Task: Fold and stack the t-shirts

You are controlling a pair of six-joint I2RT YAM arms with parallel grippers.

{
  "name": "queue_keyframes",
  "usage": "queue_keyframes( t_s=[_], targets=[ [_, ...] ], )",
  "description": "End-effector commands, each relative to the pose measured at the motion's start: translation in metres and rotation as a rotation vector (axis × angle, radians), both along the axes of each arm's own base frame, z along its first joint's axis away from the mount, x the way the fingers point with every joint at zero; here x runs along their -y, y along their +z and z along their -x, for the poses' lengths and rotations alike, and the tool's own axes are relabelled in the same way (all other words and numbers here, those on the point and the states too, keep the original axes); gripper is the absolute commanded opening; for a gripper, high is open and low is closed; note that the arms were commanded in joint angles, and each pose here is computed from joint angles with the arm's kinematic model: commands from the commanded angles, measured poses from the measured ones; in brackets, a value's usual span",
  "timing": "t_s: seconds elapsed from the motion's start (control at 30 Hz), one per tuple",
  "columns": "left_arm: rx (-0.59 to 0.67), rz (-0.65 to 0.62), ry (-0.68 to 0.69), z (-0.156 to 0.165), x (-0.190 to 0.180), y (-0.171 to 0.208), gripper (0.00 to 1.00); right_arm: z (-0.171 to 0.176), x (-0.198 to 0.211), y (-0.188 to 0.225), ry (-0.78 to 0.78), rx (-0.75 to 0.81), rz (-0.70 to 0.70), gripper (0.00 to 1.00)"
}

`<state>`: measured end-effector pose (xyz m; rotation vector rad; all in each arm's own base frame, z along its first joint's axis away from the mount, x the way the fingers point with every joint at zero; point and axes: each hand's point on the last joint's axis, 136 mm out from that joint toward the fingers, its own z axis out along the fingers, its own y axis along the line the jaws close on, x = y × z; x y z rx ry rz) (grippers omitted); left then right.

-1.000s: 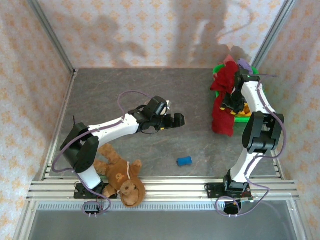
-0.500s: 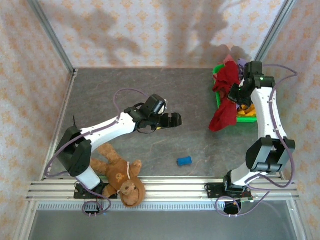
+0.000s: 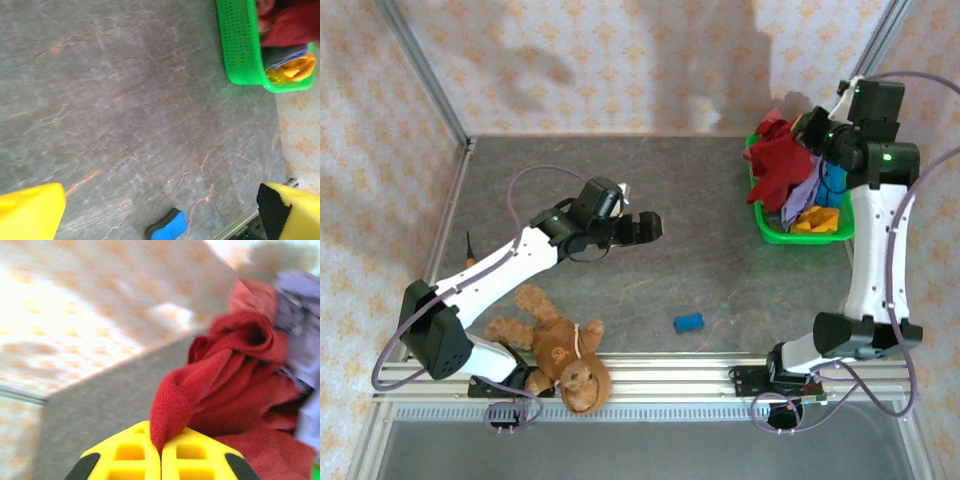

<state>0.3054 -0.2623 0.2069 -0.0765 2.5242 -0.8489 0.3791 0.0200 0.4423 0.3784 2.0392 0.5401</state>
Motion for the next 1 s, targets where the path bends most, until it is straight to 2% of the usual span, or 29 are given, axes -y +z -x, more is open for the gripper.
queue_keyframes(
  t_s=[0.0, 0.07, 0.2, 0.3, 0.4, 0.53, 0.73, 0.87, 0.97],
  targets=[
    [-0.021, -0.037, 0.043, 0.010, -0.021, -0.018, 0.99, 0.036, -0.049, 0.116, 0.174, 0.381, -0.074, 0.07],
    [-0.026, -0.023, 0.067, 0.014, -0.028, -0.024, 0.99, 0.050, -0.073, 0.148, 0.246, 0.479, -0.096, 0.07],
    [0.010, -0.045, 0.142, 0.017, -0.051, -0.026, 0.99, 0.061, -0.115, 0.179, 0.355, 0.569, -0.150, 0.08],
    [0.019, -0.037, 0.200, 0.021, -0.066, -0.032, 0.99, 0.056, -0.155, 0.179, 0.448, 0.565, -0.184, 0.08],
    [0.005, -0.044, 0.225, 0.026, -0.078, -0.038, 0.99, 0.036, -0.197, 0.157, 0.516, 0.498, -0.192, 0.10],
    [0.002, -0.080, 0.248, 0.034, -0.093, -0.040, 0.99, -0.021, -0.232, 0.081, 0.466, 0.277, -0.164, 0.23],
    [-0.012, -0.115, 0.270, 0.043, -0.111, -0.046, 0.99, -0.101, -0.210, -0.056, 0.189, -0.058, 0.021, 0.22],
    [-0.008, -0.112, 0.273, 0.041, -0.114, -0.043, 0.99, -0.122, -0.192, -0.133, 0.147, -0.278, 0.011, 0.18],
    [0.004, -0.117, 0.256, 0.037, -0.111, -0.042, 0.99, -0.124, -0.188, -0.170, 0.152, -0.367, 0.009, 0.19]
  ],
)
